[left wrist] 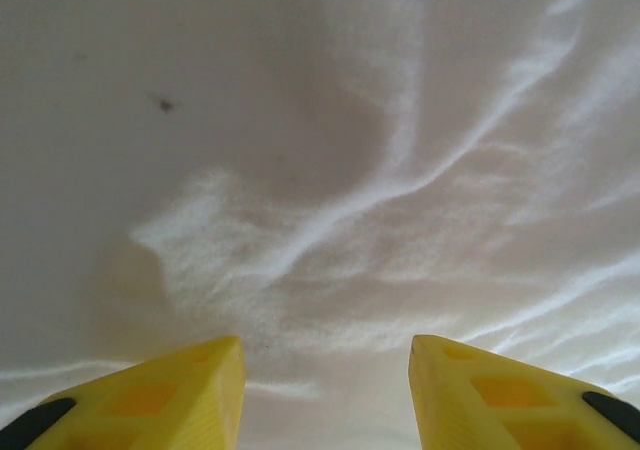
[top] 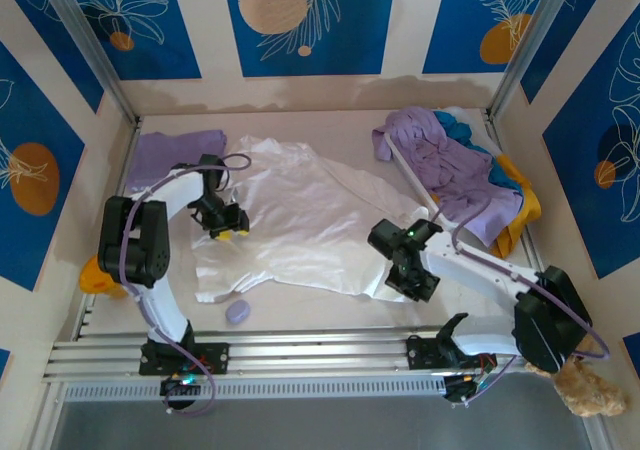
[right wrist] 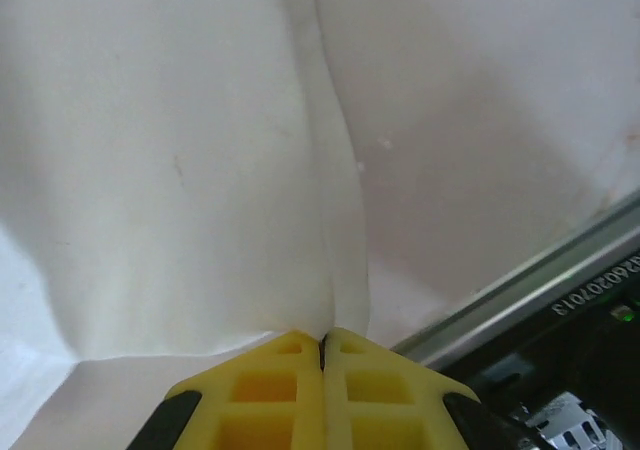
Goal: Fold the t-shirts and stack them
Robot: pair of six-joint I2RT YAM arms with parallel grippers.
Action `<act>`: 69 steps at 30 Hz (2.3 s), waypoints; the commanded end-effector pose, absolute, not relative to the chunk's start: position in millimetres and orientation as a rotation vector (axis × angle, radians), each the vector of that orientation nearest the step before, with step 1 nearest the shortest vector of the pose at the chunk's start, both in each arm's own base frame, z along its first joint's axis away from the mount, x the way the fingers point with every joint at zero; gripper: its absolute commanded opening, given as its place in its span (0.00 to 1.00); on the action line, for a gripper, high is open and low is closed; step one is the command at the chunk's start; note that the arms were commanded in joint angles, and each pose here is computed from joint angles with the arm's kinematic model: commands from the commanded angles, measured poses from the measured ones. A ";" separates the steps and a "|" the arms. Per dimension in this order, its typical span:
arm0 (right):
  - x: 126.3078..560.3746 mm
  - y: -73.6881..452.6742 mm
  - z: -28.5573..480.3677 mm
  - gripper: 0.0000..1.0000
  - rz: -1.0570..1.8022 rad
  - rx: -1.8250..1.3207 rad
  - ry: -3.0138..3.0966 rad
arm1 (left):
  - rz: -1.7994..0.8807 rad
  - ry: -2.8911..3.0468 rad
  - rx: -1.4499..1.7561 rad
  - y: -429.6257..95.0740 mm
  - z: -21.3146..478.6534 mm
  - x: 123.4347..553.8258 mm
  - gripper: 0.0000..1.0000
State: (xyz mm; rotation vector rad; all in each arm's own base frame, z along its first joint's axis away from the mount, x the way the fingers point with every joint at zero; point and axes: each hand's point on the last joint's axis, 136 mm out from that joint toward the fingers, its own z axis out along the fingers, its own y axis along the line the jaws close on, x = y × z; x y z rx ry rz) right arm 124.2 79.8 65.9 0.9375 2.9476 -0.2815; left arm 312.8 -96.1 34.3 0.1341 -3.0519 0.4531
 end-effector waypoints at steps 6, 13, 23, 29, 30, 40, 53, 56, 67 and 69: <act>108.6 30.5 92.0 0.21 -0.647 0.980 2.804 | 0.392 -3.141 0.128 -90.0 50.5 332.0 0.49; 135.8 63.2 111.1 0.42 -0.428 0.783 2.852 | 0.370 -3.233 0.116 -84.7 84.2 364.8 0.50; 220.9 136.8 96.3 0.51 -0.046 0.548 2.886 | 0.529 -3.228 0.111 -116.0 80.9 416.0 0.52; 273.5 160.7 81.9 0.52 0.003 0.482 2.941 | 0.566 -3.225 0.116 -132.2 70.4 448.4 0.54; 281.5 163.0 78.9 0.52 0.018 0.488 2.948 | 0.573 -3.227 0.117 -134.4 69.7 454.0 0.55; 355.3 180.1 40.5 0.53 0.069 0.458 3.047 | 0.636 -3.220 0.108 -163.9 52.6 507.1 0.56; 407.7 227.4 12.8 0.52 0.250 0.295 3.111 | 0.493 -3.232 0.308 -117.8 18.1 532.5 0.57; 424.1 239.2 9.9 0.52 0.286 0.242 3.106 | 0.511 -3.236 0.336 -109.4 20.5 538.3 0.57; 430.6 237.3 88.4 0.52 0.315 0.248 2.985 | 0.855 -3.365 0.274 -127.6 149.7 532.6 0.59; 414.0 227.3 109.0 0.52 0.285 0.276 2.950 | 0.867 -3.372 0.243 -126.0 170.3 517.9 0.60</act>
